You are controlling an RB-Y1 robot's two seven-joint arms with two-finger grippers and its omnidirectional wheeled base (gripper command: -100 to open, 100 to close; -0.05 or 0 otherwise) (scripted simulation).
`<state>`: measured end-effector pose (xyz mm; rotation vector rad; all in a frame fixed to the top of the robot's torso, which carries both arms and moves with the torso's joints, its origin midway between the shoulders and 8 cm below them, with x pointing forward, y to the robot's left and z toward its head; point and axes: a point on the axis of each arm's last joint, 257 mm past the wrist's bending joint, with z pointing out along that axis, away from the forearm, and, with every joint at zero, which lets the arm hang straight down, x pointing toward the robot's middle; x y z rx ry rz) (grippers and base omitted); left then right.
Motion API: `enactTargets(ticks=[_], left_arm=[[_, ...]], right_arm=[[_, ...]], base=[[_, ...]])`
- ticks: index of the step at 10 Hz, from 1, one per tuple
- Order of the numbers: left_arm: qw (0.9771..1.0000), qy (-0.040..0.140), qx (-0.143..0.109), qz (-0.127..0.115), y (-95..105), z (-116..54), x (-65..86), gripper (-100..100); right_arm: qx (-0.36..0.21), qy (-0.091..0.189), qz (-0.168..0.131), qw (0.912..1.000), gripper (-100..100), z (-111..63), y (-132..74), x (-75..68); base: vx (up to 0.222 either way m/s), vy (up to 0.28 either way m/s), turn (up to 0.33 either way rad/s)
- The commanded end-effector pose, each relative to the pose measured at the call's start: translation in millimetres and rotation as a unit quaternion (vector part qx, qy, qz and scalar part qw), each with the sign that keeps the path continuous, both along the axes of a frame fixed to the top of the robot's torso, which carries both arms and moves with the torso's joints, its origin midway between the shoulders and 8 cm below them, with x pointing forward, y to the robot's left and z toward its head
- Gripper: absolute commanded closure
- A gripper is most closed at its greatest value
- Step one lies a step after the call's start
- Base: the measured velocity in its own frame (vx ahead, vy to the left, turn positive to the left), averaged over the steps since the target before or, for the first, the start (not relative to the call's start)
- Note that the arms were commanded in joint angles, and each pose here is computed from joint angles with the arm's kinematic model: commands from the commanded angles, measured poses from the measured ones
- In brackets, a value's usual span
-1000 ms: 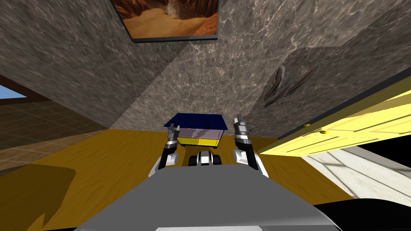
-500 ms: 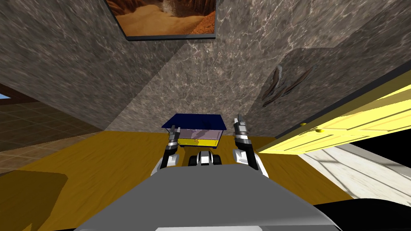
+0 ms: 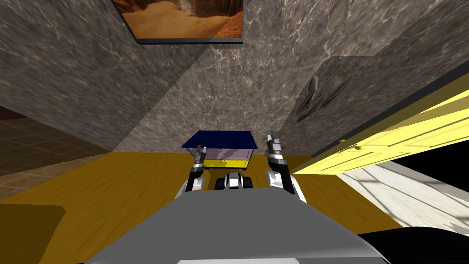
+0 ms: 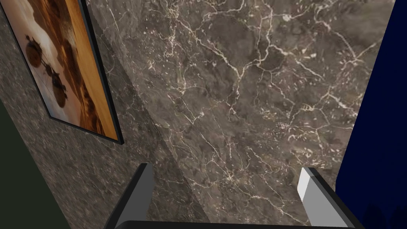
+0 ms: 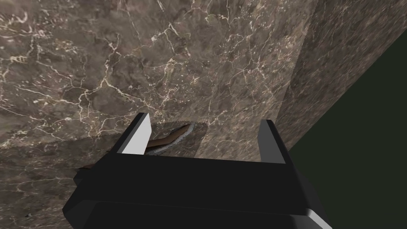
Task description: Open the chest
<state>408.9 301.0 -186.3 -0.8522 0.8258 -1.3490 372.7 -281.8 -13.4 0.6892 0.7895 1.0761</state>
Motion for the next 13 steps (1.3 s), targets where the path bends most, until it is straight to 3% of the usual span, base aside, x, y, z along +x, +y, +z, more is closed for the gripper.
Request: enactTargets(ticks=[1, 4, 5, 6, 7, 8, 10, 11, 12, 13], left_arm=[[1.0000, 0.007, 0.001, 0.002, 1.8, -18.0, -0.8, -100], [0.9997, 0.022, 0.001, 0.005, 4.2, -38.5, -1.9, -100], [0.9998, 0.016, 0.002, 0.005, 3.6, -40.3, -1.9, -100], [0.9996, 0.029, 0.002, 0.007, 5.2, -51.4, -3.0, -100], [0.9997, 0.024, 0.002, 0.007, 4.4, -53.3, -3.1, -100], [0.9993, 0.036, 0.002, 0.009, 6.0, -64.2, -4.6, -100], [0.9990, 0.044, 0.002, 0.010, 6.6, -76.7, -6.4, -100], [0.9993, 0.036, 0.003, 0.010, 5.1, -75.7, -6.1, -100], [0.9986, 0.052, 0.002, 0.012, 6.9, -88.9, -8.6, -100], [0.9989, 0.046, 0.003, 0.011, 5.5, -88.9, -8.5, -100]], right_arm=[[0.000, 0.000, 0.000, 1.0000, 0, 0.0, 0.0, 0.0], [0.000, 0.000, 0.000, 1.0000, 0, 0.0, 0.0, 0.0], [0.000, 0.000, 0.000, 1.0000, 0, 0.0, 0.0, 0.0], [0.000, 0.000, 0.000, 1.0000, 0, 0.0, 0.0, 0.0], [0.000, 0.000, 0.000, 1.0000, 0, 0.0, 0.0, 0.0], [0.000, 0.000, 0.000, 1.0000, 0, 0.0, 0.0, 0.0], [0.000, 0.000, 0.000, 1.0000, 0, 0.0, 0.0, 0.0], [0.000, 0.000, 0.000, 1.0000, 0, 0.0, 0.0, 0.0], [0.000, 0.000, 0.000, 1.0000, 0, 0.0, 0.0, 0.0], [0.000, 0.000, 0.000, 1.0000, 0, 0.0, 0.0, 0.0]], base=[[0.018, -0.007, -0.051], [0.018, -0.012, -0.040], [0.019, -0.012, -0.054], [0.020, -0.013, -0.033], [0.022, -0.013, -0.055], [0.017, -0.007, -0.027], [0.019, -0.012, -0.043], [0.020, -0.014, -0.052], [0.017, -0.010, -0.029], [0.018, -0.012, -0.043]])
